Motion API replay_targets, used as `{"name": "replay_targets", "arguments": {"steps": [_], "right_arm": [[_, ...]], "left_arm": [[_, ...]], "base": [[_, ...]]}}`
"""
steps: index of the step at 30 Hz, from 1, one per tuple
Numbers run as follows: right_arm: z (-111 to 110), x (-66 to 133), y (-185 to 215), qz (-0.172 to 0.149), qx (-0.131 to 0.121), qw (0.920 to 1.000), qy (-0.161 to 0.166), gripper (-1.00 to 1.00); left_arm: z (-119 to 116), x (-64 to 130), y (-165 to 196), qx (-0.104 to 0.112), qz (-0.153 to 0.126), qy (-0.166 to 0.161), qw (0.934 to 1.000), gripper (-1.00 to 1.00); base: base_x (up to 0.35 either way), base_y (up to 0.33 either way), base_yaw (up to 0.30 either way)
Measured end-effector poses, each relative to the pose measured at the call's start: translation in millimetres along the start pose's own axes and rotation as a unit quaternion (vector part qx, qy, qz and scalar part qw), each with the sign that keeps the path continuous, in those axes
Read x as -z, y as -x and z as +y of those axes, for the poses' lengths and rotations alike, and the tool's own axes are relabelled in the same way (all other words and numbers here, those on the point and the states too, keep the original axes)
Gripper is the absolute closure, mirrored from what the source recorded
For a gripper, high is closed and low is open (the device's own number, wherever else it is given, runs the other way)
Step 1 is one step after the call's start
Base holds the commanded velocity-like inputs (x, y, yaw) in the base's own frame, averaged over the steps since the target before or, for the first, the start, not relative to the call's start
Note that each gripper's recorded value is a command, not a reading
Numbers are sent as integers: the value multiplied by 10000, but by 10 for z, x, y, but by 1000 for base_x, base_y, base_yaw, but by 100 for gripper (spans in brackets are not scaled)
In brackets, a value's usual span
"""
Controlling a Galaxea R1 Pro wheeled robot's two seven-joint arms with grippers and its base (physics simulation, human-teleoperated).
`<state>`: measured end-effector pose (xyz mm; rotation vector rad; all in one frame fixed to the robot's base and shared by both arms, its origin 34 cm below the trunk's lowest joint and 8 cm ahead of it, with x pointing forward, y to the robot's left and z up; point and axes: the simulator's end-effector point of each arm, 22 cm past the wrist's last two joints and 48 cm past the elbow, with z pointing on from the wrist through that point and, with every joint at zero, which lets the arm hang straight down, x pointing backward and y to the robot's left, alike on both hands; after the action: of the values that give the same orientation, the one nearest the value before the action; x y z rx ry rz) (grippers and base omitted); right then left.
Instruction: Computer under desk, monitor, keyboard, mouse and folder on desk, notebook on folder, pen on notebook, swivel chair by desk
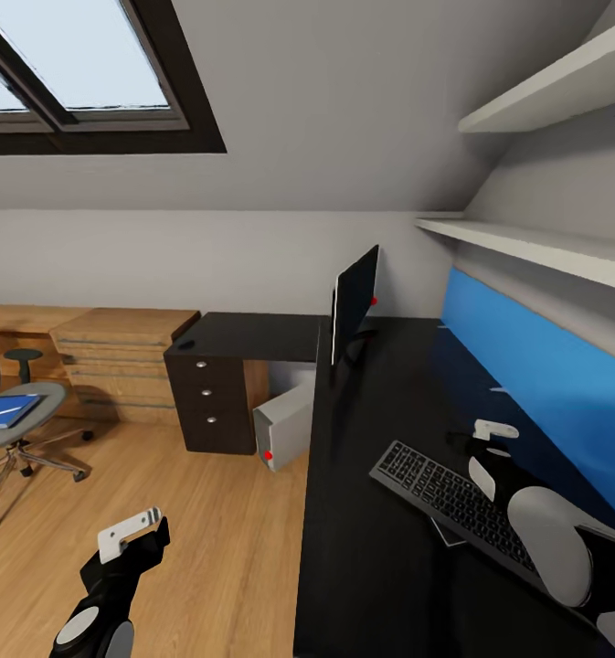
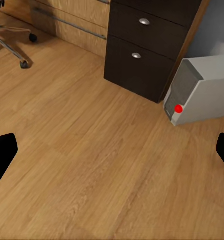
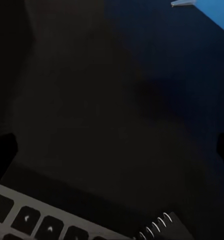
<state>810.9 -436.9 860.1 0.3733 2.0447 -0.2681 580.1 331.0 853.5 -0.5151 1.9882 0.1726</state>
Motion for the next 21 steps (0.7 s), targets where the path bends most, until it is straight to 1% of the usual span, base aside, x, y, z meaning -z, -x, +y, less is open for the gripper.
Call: {"name": "replay_targets", "arguments": {"steps": [21], "right_arm": [[24, -155, -290, -10, -12, 10000, 13, -100]], "left_arm": [[13, -149, -306, -5, 36, -20, 10000, -100]], "base": [[0, 0, 0]]}}
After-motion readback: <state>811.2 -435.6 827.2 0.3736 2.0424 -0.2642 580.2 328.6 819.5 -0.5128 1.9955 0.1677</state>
